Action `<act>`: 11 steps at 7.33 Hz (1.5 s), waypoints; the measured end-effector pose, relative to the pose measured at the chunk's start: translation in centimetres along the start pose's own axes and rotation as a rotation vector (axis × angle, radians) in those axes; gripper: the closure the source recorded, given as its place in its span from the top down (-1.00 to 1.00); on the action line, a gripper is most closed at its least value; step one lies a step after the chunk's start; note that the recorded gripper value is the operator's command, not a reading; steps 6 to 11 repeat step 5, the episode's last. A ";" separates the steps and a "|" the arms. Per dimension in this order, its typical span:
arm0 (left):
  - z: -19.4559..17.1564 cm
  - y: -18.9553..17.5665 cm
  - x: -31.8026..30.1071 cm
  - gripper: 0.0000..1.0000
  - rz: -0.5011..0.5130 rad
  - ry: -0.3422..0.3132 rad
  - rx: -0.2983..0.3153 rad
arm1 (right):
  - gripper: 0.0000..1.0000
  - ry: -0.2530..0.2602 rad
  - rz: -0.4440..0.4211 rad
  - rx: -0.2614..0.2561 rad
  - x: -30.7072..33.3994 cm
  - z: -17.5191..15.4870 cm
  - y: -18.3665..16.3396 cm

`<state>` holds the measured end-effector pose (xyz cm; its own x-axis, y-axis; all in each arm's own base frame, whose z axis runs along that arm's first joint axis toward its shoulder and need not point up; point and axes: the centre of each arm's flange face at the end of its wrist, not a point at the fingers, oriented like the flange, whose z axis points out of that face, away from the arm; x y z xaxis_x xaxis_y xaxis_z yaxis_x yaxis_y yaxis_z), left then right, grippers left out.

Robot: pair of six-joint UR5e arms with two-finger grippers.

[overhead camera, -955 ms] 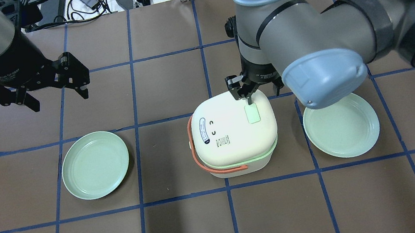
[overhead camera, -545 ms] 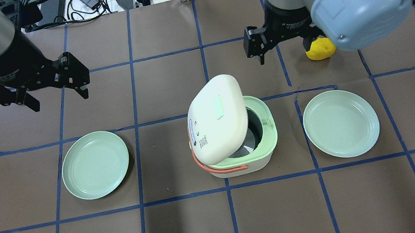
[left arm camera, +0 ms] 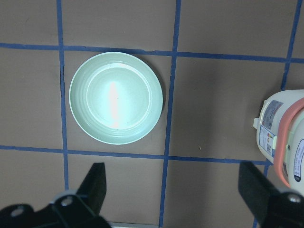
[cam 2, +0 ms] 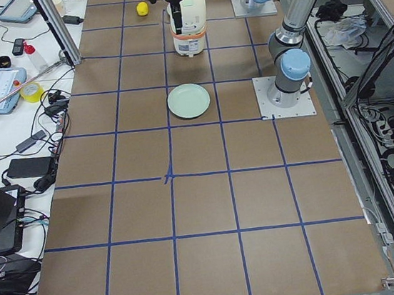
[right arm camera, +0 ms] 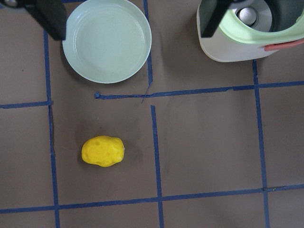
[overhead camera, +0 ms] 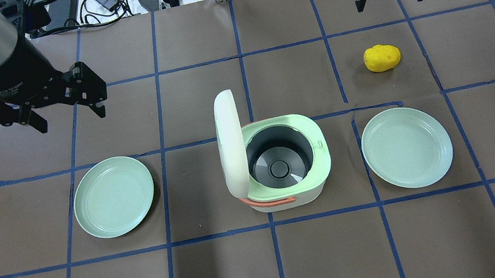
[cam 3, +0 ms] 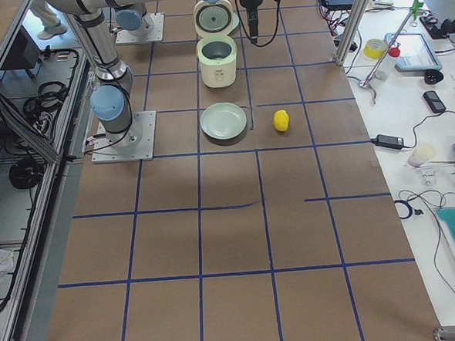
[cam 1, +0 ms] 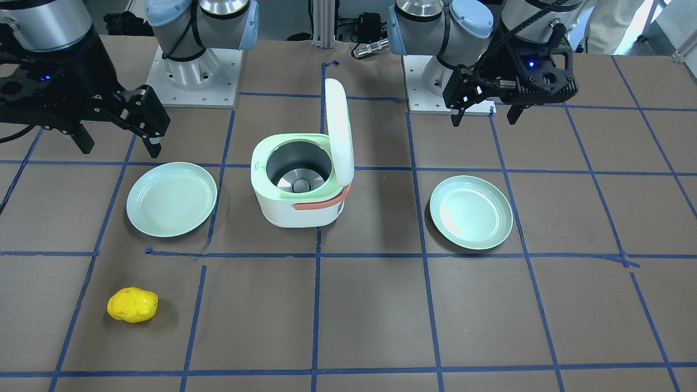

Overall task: Press rice cooker button
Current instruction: 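Lift the right gripper away from the cooker as the lid pops open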

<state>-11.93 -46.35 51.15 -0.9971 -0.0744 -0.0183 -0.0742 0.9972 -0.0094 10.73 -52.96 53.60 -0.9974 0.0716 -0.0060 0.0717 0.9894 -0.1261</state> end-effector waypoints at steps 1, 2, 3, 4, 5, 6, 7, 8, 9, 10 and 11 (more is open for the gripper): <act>0.0 0.0 0.0 1.00 0.000 0.000 0.000 | 1.00 -0.002 0.008 0.003 0.6 -0.2 -0.2; 0.0 0.0 0.0 1.00 -0.001 0.000 0.000 | 1.00 -0.002 0.011 0.004 0.7 -0.2 -0.2; 0.0 0.0 0.0 1.00 0.000 0.000 0.000 | 1.00 -0.002 0.011 0.006 0.8 -0.2 -0.3; 0.0 0.0 0.0 1.00 0.000 0.000 0.000 | 1.00 -0.003 0.011 0.006 0.8 -0.2 -0.3; 0.0 0.0 0.0 1.00 -0.001 0.000 0.000 | 1.00 -0.003 0.011 0.007 0.8 -0.2 -0.2; 0.0 0.0 0.0 1.00 -0.001 0.000 0.000 | 1.00 -0.003 0.011 0.007 0.8 -0.2 -0.2; 0.0 0.0 0.0 1.00 -0.001 0.000 0.000 | 1.00 -0.003 0.011 0.007 0.8 -0.2 -0.2; 0.0 0.0 0.0 1.00 -0.001 0.000 0.000 | 1.00 -0.003 0.011 0.007 0.8 -0.2 -0.2; 0.0 0.0 0.0 1.00 -0.001 0.000 0.000 | 1.00 -0.003 0.011 0.007 0.8 -0.2 -0.2; 0.0 0.0 0.0 1.00 -0.001 0.000 0.000 | 1.00 -0.003 0.011 0.007 0.8 -0.2 -0.2; 0.0 0.0 0.0 1.00 -0.001 0.000 0.000 | 1.00 -0.003 0.011 0.007 0.8 -0.2 -0.2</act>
